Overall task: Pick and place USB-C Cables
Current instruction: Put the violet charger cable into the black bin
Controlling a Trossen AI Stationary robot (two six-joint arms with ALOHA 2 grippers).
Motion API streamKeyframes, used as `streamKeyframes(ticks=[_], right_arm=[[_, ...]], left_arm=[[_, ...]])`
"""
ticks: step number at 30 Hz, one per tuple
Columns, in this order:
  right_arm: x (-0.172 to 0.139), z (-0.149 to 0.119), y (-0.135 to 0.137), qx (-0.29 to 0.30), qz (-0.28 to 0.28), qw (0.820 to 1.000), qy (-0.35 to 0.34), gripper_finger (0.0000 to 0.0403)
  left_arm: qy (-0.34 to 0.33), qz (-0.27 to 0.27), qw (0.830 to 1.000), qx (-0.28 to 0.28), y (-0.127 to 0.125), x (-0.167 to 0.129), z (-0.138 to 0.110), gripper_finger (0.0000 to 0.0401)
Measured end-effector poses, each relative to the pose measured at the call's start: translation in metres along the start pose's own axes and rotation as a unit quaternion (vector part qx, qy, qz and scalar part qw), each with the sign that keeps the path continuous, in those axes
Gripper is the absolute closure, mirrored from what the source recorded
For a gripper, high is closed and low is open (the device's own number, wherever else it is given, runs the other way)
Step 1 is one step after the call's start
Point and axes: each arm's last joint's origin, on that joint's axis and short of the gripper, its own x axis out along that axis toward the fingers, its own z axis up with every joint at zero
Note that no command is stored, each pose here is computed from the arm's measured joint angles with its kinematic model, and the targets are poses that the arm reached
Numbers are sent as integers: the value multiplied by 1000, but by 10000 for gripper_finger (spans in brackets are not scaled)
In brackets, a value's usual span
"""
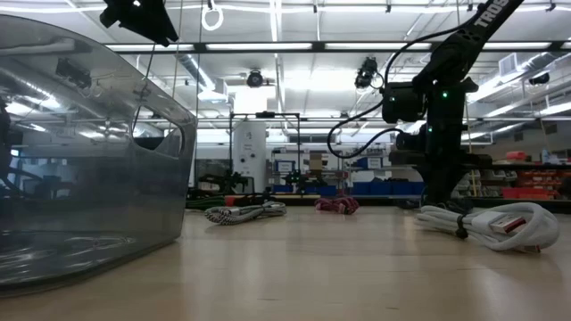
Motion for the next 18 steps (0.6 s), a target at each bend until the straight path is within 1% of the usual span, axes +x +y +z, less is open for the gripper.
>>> streamKeyframes(ticks=[1, 2, 7, 11, 13, 15, 18], right_arm=[[0, 0, 0, -6, 0, 1000, 0, 380], [0, 0, 0, -11, 0, 1000, 0, 386], [-1, -1, 1, -19, 4, 1000, 1, 385], [-12, 1, 8, -35, 44, 998, -17, 385], [-27, 6, 14, -42, 71, 995, -46, 385], [-51, 12, 21, -54, 100, 989, -90, 385], [-100, 19, 28, -73, 146, 971, -174, 385]], left_arm=[[1, 1, 1000, 1, 0, 0, 0, 241], [4, 1, 1000, 3, 0, 0, -1, 241], [37, -17, 999, 12, 1, 0, -6, 241], [75, -35, 996, 14, 2, -1, -11, 242], [85, -46, 995, 11, 2, -1, -12, 248], [94, -58, 994, 11, 1, -1, -13, 258], [99, -67, 993, 10, 1, -1, -13, 272]])
